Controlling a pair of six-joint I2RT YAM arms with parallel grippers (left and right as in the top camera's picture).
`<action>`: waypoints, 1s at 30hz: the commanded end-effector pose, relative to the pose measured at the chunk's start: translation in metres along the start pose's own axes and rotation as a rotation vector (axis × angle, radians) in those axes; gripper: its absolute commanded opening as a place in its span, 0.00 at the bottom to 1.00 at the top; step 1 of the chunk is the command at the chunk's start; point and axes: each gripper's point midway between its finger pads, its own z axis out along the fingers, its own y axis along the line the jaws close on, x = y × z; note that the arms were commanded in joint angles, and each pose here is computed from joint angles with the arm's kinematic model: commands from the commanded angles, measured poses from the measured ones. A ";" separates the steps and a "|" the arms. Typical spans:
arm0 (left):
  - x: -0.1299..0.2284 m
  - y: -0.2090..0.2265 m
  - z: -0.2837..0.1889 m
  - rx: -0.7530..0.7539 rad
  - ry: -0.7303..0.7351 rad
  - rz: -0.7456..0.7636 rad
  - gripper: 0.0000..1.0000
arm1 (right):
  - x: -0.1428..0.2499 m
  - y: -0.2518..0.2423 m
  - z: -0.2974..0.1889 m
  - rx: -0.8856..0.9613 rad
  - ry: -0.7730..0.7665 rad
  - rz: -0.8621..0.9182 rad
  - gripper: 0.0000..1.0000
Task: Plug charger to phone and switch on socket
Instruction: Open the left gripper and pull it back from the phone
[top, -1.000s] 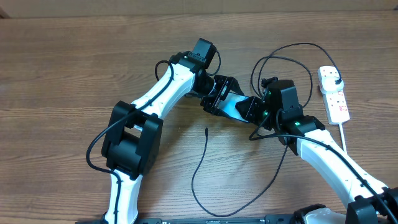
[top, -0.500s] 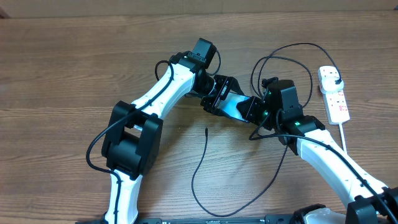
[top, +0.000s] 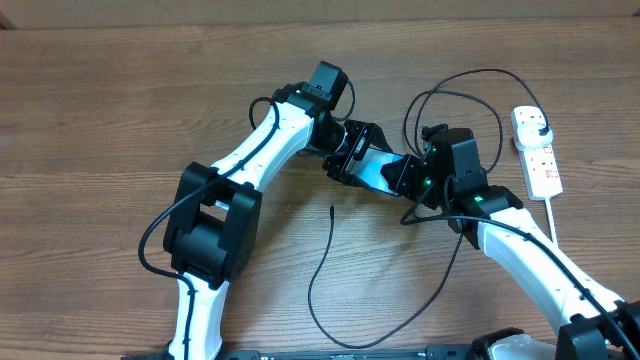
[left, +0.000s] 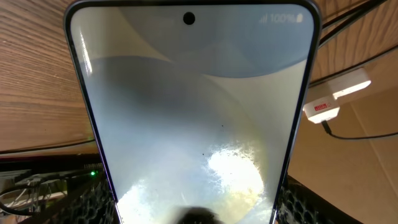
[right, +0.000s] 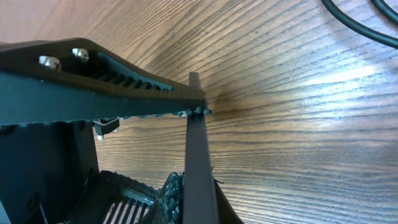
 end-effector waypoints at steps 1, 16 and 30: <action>0.010 -0.008 -0.001 0.015 0.042 0.007 0.04 | -0.008 0.013 -0.002 -0.025 -0.017 -0.029 0.04; 0.001 -0.009 -0.003 0.017 -0.003 0.030 1.00 | -0.011 0.010 -0.003 -0.021 -0.024 -0.021 0.04; -0.019 -0.026 -0.090 0.152 -0.194 0.188 1.00 | -0.034 -0.002 -0.011 -0.032 -0.073 0.127 0.04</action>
